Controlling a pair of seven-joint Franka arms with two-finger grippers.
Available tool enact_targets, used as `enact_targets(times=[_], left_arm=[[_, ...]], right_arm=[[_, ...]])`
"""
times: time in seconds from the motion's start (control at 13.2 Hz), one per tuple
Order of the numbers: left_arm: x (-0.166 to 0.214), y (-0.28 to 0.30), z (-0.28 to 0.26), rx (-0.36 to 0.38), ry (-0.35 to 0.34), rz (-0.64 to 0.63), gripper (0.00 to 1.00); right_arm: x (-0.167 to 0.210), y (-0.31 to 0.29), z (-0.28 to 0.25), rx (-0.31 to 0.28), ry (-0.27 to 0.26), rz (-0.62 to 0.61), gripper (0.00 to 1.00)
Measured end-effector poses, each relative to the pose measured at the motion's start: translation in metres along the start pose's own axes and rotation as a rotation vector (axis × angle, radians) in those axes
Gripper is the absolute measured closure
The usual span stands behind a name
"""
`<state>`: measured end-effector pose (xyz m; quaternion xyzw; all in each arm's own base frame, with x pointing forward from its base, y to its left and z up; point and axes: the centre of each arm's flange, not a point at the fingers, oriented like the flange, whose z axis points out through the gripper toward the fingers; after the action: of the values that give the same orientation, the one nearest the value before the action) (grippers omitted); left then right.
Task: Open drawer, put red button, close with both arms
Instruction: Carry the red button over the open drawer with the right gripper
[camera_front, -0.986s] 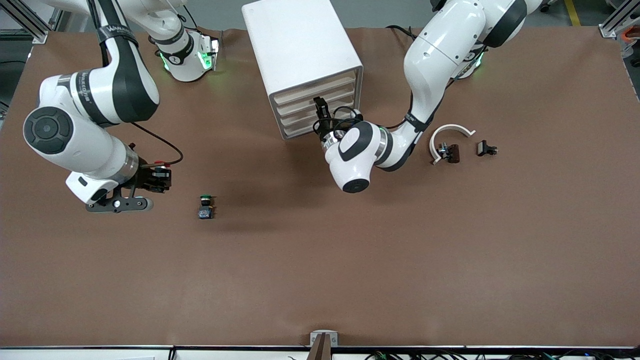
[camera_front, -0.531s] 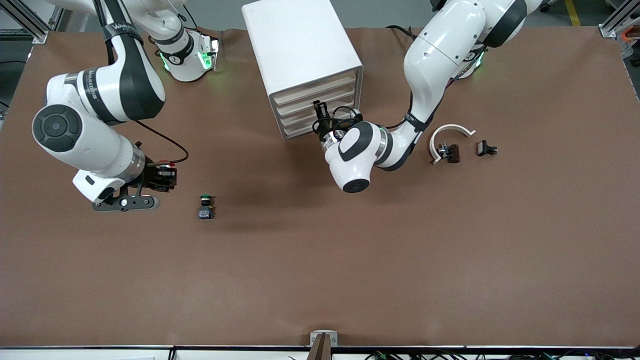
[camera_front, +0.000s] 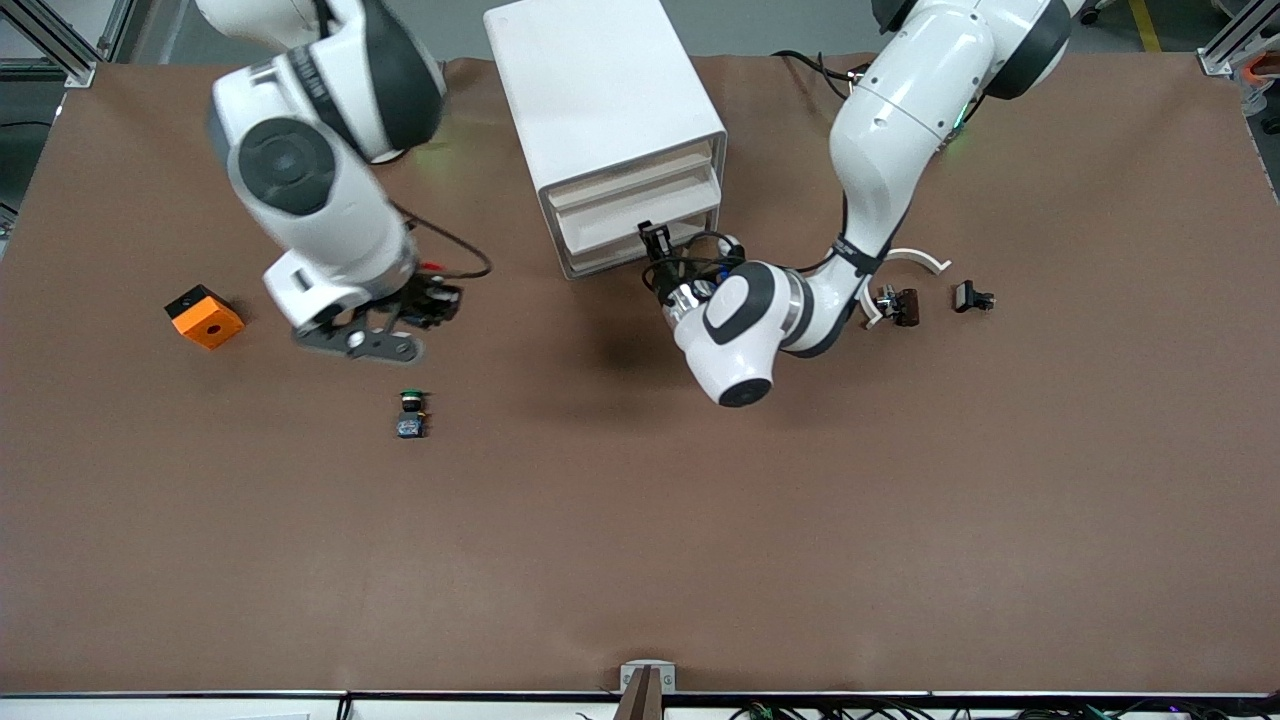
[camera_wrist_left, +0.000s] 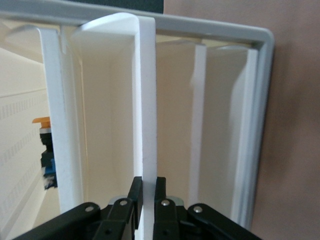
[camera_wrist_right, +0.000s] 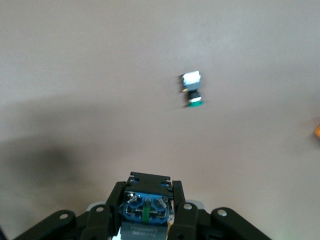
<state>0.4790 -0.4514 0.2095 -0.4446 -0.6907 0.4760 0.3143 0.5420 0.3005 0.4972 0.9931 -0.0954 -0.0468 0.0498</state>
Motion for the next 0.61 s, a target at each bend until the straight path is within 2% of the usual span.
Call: enact_targets(times=[0.38, 0.61], left_arm=[[0.016, 0.011, -0.055, -0.026, -0.096, -0.006, 0.87], [0.025, 0.018, -0.081, -0.046, -0.149, -0.014, 0.87]], right_arm=[[-0.078, -0.080, -0.002, -0.003, 0.026, 0.150, 0.58], [-0.108, -0.110, -0.004, 0.046, 0.021, 0.274, 0.58]])
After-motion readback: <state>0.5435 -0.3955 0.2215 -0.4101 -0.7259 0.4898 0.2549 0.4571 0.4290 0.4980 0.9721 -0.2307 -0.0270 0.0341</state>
